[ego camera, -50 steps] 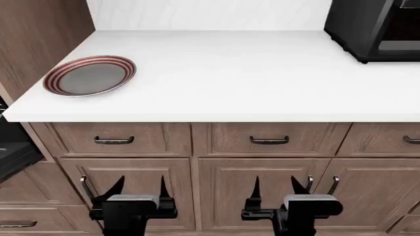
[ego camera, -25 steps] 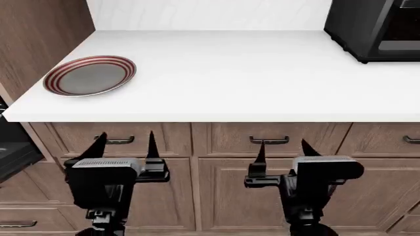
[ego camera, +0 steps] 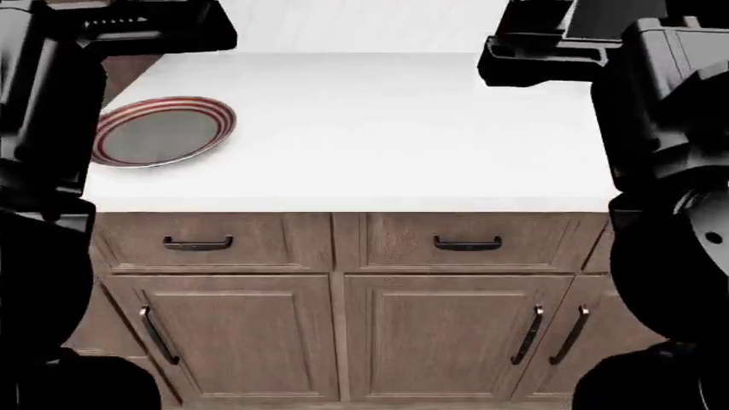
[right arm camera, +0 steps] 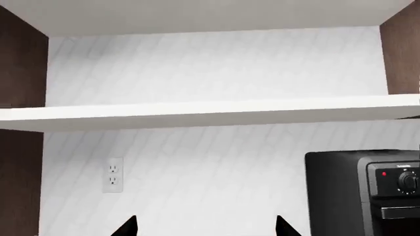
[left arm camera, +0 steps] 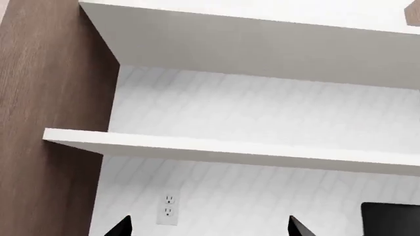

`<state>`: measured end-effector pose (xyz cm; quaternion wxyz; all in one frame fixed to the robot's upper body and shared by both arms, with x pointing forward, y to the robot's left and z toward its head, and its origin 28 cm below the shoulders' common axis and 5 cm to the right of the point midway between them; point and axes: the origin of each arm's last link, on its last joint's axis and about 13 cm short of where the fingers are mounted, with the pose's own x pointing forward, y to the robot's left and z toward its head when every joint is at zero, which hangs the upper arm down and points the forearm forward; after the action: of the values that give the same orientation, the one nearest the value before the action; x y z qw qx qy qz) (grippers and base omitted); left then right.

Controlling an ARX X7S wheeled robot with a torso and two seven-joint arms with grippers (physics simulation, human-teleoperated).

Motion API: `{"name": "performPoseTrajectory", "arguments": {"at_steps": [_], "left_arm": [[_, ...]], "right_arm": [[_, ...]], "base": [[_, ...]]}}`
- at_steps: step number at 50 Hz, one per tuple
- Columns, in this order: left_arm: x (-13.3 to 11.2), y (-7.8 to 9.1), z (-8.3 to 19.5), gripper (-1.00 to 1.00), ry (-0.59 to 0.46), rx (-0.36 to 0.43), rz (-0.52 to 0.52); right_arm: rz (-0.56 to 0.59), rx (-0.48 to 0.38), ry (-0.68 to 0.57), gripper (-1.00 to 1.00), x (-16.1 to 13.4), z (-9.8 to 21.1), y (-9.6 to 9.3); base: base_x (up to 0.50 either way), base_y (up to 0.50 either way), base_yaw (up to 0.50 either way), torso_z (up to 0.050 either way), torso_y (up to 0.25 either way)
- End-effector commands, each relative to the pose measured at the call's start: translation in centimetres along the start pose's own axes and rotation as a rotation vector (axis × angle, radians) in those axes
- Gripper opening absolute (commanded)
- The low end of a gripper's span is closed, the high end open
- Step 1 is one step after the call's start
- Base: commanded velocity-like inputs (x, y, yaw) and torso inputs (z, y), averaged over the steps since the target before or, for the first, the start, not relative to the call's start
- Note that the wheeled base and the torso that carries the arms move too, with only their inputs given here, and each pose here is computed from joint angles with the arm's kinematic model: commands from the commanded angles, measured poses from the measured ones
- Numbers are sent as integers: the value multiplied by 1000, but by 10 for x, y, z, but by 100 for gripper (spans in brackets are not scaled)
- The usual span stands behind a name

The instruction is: Pick the sweet potato from the oven and place it on the plate on the counter.

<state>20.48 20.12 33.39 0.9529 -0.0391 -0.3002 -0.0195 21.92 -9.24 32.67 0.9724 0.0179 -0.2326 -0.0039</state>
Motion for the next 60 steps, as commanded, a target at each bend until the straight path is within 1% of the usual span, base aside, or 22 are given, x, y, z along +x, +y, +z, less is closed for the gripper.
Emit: {"name": "performPoseTrajectory", "arguments": {"at_steps": [1,6,11,15,16,20,27,30,43,50,60], "left_arm": [[6,2,62,100,-143,146,16],[6,3,76,100,-178,150,26],[6,4,71,100,-171,145,37],[7,4,71,100,-168,154,36],[7,4,71,100,-170,154,35],[6,4,69,100,-163,159,37],[5,6,67,100,-156,168,46],[6,6,66,100,-157,184,48],[3,6,66,100,-156,179,43],[3,5,66,100,-154,182,35],[4,3,64,100,-150,181,28]], "right_arm": [[89,-55,-150,100,-13,67,-3],[108,-46,-164,100,-15,73,-1],[102,-46,-155,100,-16,69,-2],[86,-68,-150,100,-14,68,-3],[90,-84,-156,100,-15,69,-3],[95,-92,-158,100,-16,67,-1],[95,-85,-146,100,-16,65,-1],[103,-85,-142,100,-18,65,0],[110,-87,-156,100,-20,70,0],[113,-79,-151,100,-20,69,0],[103,-89,-149,100,-19,66,-1]], "base": [[0,0,0,0,0],[0,0,0,0,0],[0,0,0,0,0],[0,66,0,0,0],[0,500,0,0,0],[0,500,0,0,0],[0,500,0,0,0],[0,500,0,0,0],[0,500,0,0,0],[0,500,0,0,0],[0,500,0,0,0]]}}
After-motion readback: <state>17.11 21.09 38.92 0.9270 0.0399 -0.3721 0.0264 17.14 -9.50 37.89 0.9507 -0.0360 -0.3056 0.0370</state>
